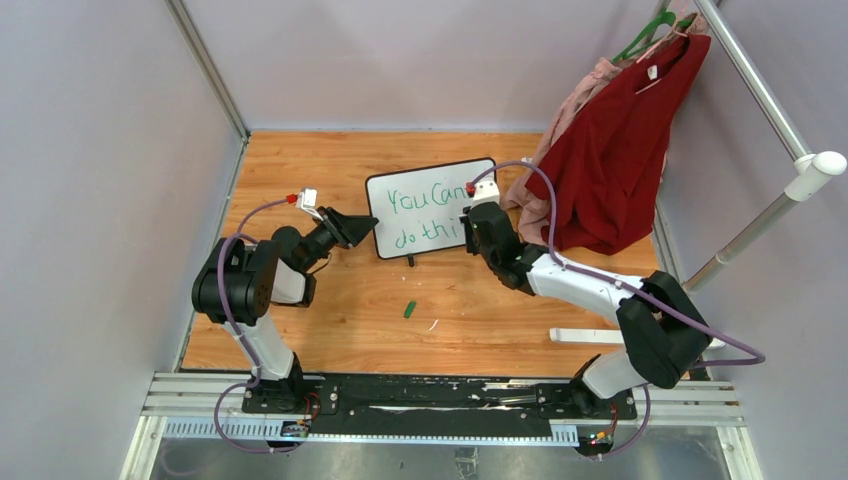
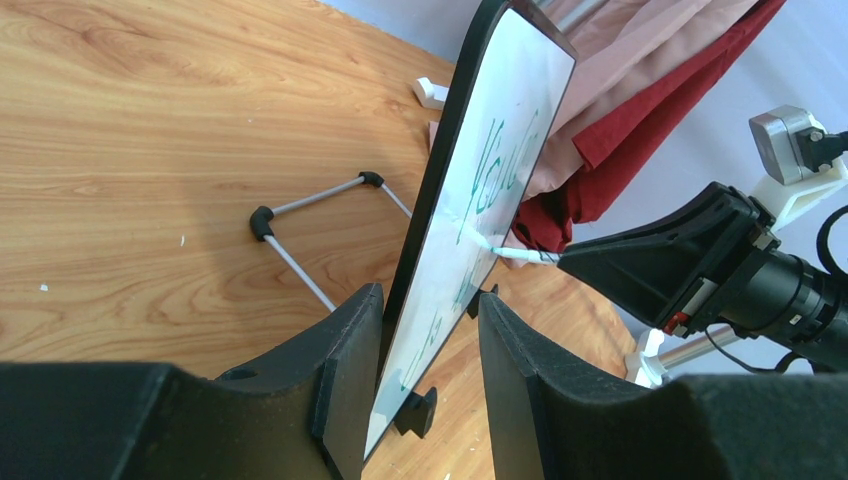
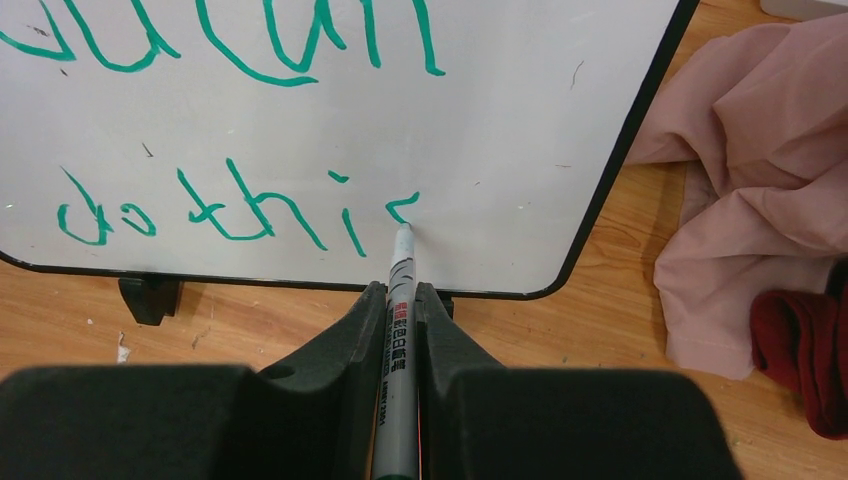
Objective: Write a sentence on the whiteboard
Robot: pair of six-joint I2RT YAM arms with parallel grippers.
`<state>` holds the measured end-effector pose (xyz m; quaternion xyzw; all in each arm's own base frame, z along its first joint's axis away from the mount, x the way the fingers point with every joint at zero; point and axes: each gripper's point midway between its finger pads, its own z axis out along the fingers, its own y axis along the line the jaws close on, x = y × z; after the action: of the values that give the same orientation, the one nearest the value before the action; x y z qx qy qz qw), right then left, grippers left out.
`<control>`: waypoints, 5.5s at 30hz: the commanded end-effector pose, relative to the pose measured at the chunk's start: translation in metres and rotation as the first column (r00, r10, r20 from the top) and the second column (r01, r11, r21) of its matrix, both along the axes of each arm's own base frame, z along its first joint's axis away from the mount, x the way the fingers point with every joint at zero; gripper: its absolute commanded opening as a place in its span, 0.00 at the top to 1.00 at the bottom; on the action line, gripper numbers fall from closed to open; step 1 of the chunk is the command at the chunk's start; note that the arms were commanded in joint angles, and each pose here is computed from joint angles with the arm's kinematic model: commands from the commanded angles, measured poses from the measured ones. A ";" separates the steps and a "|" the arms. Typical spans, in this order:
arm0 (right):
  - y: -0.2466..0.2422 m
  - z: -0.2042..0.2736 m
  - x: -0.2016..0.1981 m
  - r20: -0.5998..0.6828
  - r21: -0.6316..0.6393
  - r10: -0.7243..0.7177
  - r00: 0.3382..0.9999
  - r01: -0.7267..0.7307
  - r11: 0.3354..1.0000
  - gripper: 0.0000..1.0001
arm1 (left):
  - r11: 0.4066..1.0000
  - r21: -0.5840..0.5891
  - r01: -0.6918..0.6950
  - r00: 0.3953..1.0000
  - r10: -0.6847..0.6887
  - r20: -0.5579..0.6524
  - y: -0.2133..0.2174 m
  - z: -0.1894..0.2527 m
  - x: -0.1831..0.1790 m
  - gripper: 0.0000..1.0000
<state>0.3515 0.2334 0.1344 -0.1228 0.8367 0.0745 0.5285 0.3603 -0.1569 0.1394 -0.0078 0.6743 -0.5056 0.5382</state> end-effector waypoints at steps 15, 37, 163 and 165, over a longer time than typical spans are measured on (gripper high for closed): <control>-0.017 -0.015 -0.005 -0.040 -0.005 -0.031 0.999 0.030 1.000 1.00 | 1.000 0.014 0.018 0.999 -0.018 0.051 -0.005 0.008 -0.004 0.55; 0.020 -0.002 -0.009 -0.026 0.032 0.080 0.996 -0.079 0.996 1.00 | 1.000 0.015 0.017 0.999 -0.018 0.048 -0.005 0.007 -0.004 0.54; -0.033 0.010 0.001 0.177 0.098 -0.107 0.978 0.091 0.991 1.00 | 0.807 0.512 -0.295 0.833 0.479 -0.275 0.075 0.008 -0.102 0.02; -0.033 0.008 0.001 0.174 0.095 -0.108 0.979 0.092 0.991 1.00 | 0.807 0.512 -0.295 0.833 0.480 -0.276 0.075 0.007 -0.102 0.02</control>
<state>0.3405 0.2018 0.1263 -0.0881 0.8000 0.0731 0.5890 0.2571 -0.0777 0.1450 -0.1359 0.8523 -0.1939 0.4665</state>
